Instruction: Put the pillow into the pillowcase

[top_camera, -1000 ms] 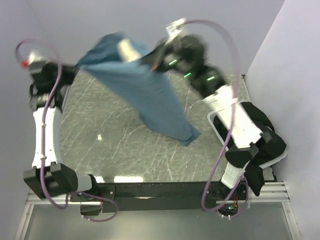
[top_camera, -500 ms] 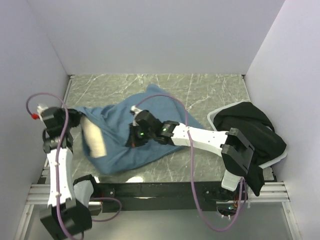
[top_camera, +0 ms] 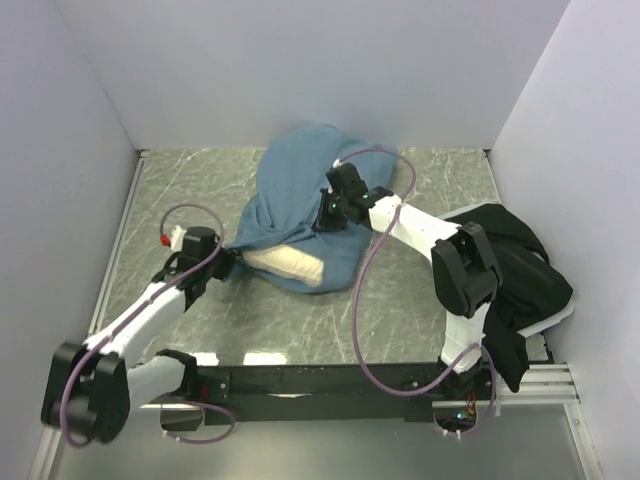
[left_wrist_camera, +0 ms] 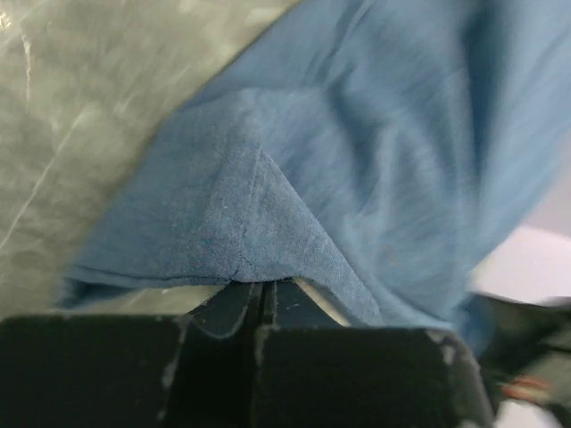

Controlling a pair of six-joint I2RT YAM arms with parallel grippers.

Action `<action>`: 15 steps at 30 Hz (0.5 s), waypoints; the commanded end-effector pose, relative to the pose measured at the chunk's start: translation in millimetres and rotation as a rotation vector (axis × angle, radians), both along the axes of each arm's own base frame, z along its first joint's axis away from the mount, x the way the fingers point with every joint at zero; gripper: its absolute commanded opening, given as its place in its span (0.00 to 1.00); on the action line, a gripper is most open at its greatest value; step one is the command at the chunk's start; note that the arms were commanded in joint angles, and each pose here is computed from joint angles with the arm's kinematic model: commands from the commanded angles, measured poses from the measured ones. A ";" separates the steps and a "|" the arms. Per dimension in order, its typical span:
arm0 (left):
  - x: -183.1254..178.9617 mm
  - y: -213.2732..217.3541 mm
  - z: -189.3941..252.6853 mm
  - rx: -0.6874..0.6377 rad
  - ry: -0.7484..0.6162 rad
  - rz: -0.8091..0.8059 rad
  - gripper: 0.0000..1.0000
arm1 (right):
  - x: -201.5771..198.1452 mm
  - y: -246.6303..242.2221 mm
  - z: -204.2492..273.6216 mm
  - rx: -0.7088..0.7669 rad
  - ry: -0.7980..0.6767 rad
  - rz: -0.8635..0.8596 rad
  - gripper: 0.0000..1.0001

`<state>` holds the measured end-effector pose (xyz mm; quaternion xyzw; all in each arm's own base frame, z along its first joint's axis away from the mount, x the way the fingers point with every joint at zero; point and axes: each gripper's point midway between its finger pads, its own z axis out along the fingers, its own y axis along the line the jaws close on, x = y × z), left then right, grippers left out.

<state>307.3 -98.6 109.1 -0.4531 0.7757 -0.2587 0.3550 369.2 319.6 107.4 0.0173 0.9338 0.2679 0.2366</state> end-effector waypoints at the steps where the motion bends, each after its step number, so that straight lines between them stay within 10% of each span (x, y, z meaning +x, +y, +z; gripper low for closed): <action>1: 21.3 6.2 18.6 0.074 -0.034 0.039 0.01 | -19.8 30.6 53.2 0.021 -0.147 0.131 0.00; 5: 23.3 22.4 31.6 0.105 -0.074 0.033 0.13 | -100.5 60.5 60.2 -0.035 -0.223 0.307 0.00; 8: 15.9 19.3 37.9 0.131 -0.101 -0.025 0.42 | -131.7 48.2 39.9 -0.074 -0.207 0.309 0.00; 12: 0.4 20.9 48.3 0.186 -0.137 -0.081 0.73 | -141.4 13.9 34.2 -0.126 -0.249 0.218 0.46; 15: -8.2 26.3 69.8 0.226 -0.184 -0.085 0.79 | -158.5 -4.8 46.7 -0.110 -0.321 0.162 0.60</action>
